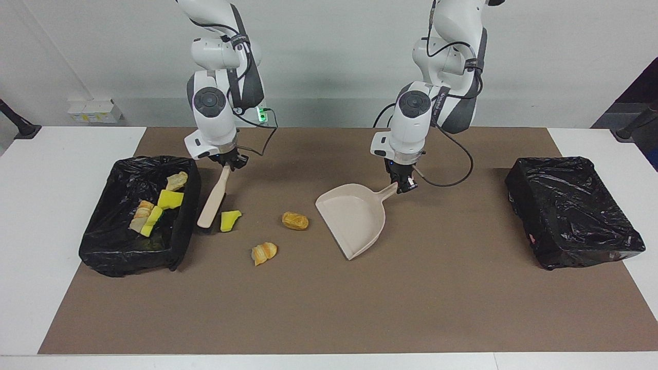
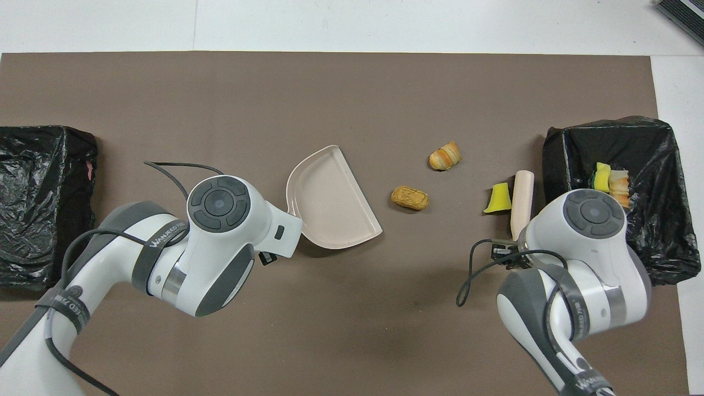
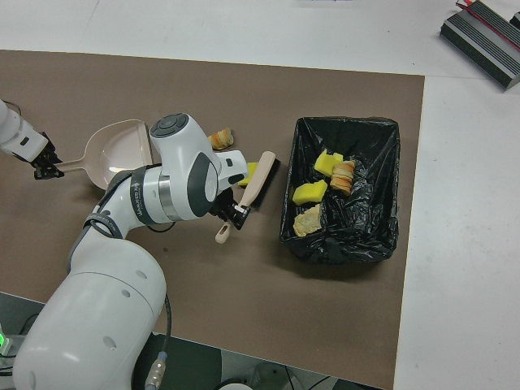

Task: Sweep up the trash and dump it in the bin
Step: 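Sweep the sponge and bread chunks into the dustpan with the right gripper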

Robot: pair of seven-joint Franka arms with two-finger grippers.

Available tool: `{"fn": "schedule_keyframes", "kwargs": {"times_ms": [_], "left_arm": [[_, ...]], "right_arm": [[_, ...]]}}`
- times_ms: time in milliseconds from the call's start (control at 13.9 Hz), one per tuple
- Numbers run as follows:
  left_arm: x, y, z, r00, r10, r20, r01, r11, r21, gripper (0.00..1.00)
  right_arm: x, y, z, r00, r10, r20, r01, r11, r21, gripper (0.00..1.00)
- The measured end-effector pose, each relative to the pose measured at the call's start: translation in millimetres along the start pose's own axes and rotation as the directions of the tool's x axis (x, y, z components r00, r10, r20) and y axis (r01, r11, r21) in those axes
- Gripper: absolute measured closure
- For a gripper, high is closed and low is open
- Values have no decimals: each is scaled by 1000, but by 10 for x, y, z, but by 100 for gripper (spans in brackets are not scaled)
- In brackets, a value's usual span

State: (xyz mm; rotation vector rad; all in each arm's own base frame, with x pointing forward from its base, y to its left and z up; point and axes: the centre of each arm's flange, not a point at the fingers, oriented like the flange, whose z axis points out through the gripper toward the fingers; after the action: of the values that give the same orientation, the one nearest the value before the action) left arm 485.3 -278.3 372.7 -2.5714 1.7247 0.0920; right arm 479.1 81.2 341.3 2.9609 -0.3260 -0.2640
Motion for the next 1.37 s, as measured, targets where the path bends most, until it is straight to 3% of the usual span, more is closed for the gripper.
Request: {"fn": "schedule_keyframes", "kwargs": {"times_ms": [359,575,1365], "left_arm": [[-11,-15,1,997,83,1,-83,997,0,68],[-24,-30,2,992,124,1,-124,992,0,68],[-28,-35,4,988,155,1,-155,988,0,68]], "right_arm": [[373,-673,-202,990,-123,-67,126,991,44,74],[295,-1186,-153,975,-208,-79,212,976,45,74],[-1074,-2594,-390,867,-489,-95,496,865,77,74]]}}
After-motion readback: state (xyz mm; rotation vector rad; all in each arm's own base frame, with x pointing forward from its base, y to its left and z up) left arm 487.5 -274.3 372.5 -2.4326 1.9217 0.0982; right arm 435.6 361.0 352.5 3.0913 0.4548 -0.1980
